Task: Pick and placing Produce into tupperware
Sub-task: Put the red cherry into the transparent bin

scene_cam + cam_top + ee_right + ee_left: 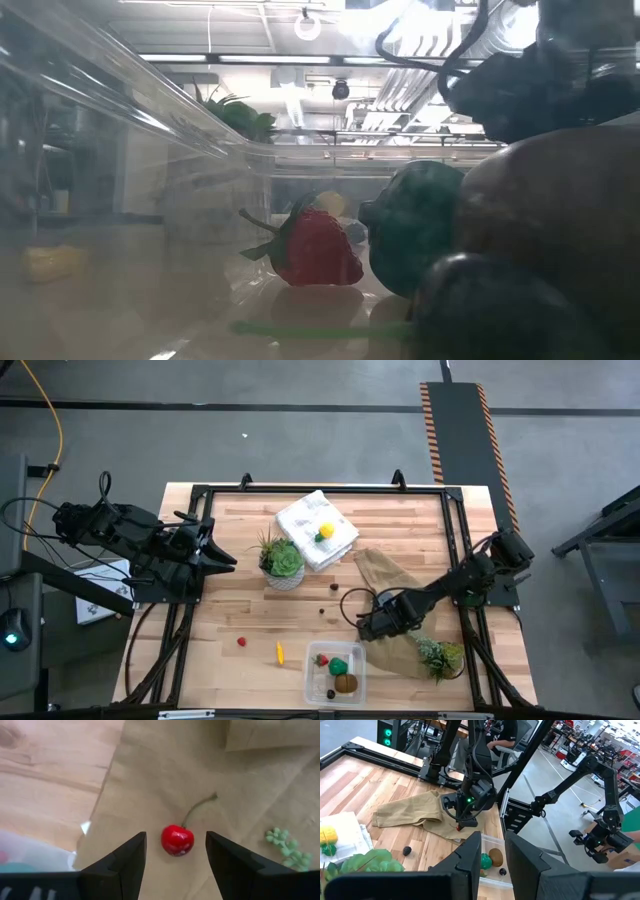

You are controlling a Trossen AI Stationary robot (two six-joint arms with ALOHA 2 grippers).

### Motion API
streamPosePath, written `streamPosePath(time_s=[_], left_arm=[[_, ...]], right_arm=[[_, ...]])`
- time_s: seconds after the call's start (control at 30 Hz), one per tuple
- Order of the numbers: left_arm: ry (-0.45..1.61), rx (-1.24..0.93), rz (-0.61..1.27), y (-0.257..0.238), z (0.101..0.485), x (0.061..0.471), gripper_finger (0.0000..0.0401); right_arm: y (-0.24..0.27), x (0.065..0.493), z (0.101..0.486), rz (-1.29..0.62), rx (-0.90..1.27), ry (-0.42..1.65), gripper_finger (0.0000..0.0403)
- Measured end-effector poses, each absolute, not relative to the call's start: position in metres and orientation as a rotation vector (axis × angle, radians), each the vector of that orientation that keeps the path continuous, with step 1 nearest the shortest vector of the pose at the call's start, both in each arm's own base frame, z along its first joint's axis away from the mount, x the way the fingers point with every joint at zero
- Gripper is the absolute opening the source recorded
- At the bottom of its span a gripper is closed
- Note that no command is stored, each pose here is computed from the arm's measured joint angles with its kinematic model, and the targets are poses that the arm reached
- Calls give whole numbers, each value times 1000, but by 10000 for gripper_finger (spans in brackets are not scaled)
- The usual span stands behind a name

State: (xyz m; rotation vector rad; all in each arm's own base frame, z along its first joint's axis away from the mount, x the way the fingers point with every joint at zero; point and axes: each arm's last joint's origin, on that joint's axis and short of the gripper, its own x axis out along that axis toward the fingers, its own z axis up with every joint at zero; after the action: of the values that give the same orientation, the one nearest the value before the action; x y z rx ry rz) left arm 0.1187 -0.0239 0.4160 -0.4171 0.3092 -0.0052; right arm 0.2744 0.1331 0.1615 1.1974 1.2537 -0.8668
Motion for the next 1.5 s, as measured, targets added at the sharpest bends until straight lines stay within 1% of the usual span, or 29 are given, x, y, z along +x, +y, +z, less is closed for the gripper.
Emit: streamPosePath(time_s=[0.8,1.2,1.3,1.5], left_arm=[[313,-415,-4,-24,416,119,76],[313,-413,-5,-24,416,119,76],[313,-415,-4,-24,416,119,76],[313,-415,-4,-24,416,119,76]], right_arm=[[131,275,162,-848,1191,1277,194],[137,280,147,-838,1188,1314,194],[138,281,143,-833,1192,1344,184],[139,283,142,-819,1186,1331,146]])
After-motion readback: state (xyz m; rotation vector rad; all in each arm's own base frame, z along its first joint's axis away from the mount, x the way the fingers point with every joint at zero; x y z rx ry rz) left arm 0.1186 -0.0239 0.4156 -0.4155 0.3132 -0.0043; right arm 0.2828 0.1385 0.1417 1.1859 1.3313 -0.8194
